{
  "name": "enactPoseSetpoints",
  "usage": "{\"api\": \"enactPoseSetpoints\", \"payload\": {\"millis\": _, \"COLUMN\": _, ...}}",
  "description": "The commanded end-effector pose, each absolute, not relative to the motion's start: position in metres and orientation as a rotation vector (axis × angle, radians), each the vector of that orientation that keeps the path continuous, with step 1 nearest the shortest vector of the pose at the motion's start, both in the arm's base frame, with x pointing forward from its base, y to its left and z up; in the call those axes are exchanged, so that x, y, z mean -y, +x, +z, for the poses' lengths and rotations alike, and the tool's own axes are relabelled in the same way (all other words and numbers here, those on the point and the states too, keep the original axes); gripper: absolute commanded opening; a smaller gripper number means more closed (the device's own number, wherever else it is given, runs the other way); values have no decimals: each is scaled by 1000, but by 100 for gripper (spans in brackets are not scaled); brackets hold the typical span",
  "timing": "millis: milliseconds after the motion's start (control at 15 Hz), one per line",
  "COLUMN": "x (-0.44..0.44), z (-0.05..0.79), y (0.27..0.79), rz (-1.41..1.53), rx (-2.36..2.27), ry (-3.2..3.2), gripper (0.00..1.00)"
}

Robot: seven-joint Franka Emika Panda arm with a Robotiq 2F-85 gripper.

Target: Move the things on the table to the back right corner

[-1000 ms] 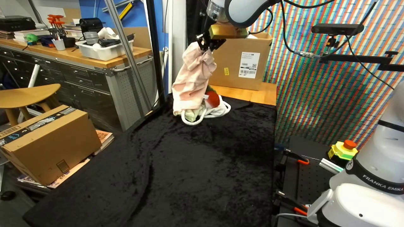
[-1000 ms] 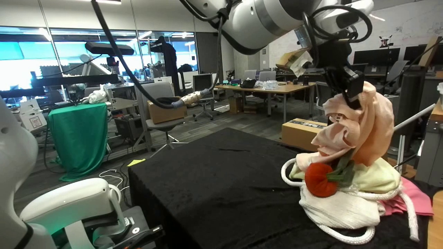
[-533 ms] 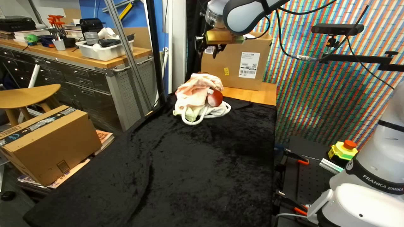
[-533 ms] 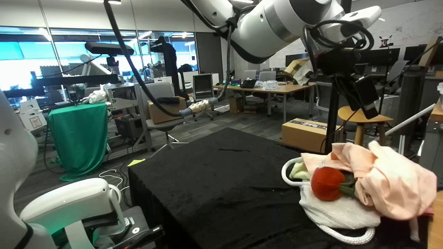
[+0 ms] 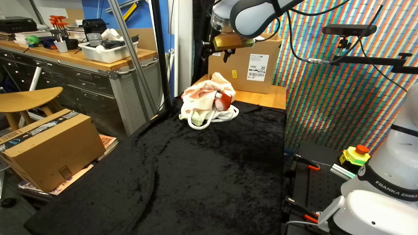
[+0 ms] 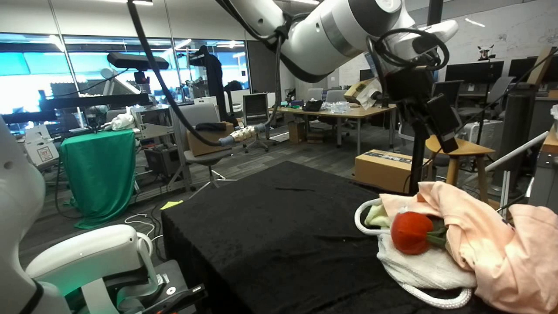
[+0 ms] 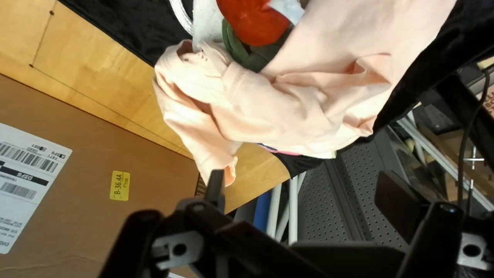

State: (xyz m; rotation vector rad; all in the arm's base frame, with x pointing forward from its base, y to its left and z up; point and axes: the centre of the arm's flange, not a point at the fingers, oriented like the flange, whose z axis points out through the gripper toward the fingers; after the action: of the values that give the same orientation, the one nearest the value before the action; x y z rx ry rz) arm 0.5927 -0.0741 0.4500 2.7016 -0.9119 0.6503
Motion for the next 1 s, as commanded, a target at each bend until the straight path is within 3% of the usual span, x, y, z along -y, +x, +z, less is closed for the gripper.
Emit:
{"api": "enactPoseSetpoints", "payload": {"millis": 0, "x": 52, "z": 465, "y": 548, "rz": 516, "rx": 759, "ry": 2795, "gripper": 100}}
{"api": "enactPoseSetpoints", "payload": {"millis": 533, "x": -8, "z": 488, "y": 412, "rz": -11, "rx": 305, "ry": 2905, "gripper": 100}}
{"api": "enactPoseSetpoints", "payload": {"millis": 933, "x": -46, "z": 513, "y": 311, "rz": -23, "rx": 87, "ry": 2921, "gripper": 100}}
